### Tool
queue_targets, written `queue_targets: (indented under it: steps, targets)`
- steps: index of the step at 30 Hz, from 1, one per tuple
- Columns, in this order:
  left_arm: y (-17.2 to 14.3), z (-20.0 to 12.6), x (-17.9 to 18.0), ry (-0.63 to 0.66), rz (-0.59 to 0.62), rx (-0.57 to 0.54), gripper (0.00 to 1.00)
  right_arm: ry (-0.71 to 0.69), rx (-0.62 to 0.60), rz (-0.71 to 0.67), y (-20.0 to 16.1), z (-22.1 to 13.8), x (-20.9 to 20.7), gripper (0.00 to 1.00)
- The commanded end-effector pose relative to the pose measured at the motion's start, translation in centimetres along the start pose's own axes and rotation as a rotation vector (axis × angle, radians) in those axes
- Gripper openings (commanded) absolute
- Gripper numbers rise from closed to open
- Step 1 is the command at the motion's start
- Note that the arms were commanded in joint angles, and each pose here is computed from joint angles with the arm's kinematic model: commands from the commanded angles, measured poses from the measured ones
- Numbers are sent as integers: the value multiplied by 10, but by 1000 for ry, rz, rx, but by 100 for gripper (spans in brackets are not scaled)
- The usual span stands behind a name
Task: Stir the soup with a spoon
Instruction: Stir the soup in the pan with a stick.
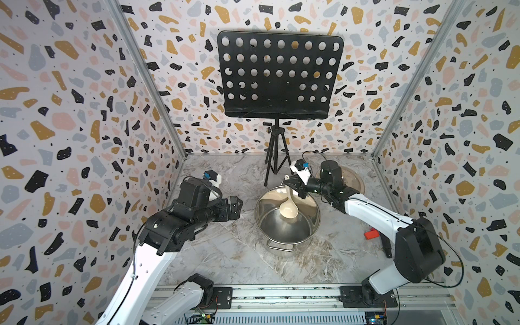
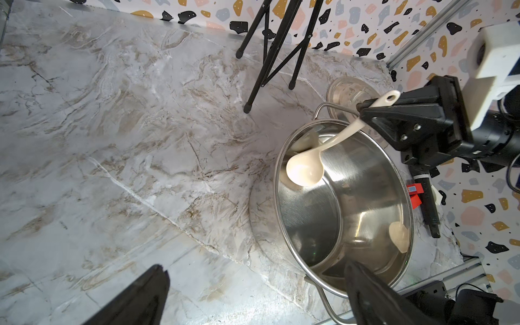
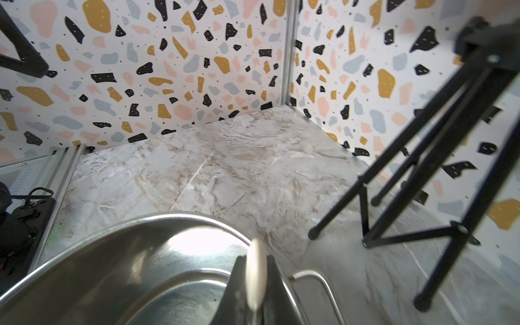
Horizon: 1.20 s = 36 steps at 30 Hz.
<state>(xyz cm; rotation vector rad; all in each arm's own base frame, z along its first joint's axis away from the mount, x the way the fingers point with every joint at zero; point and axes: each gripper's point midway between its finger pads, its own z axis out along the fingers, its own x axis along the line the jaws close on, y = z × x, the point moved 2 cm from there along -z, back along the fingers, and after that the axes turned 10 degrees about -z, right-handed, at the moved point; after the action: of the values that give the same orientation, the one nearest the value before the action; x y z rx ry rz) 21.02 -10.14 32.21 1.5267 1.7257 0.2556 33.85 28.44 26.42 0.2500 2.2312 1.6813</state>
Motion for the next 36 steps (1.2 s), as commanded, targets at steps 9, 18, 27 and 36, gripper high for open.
queue_targets:
  steps: [9,18,27,36]
  targets:
    - [2,1,1,5,40,-16,100,107,-1,48,9,-71,63,0]
    - [3,2,1,4,39,-24,99,238,-27,8,29,-76,123,0]
    - [-1,-2,4,13,30,-17,100,433,-90,-156,64,-14,167,0]
    - [-3,-7,9,33,26,-22,100,403,-163,-202,77,48,122,0]
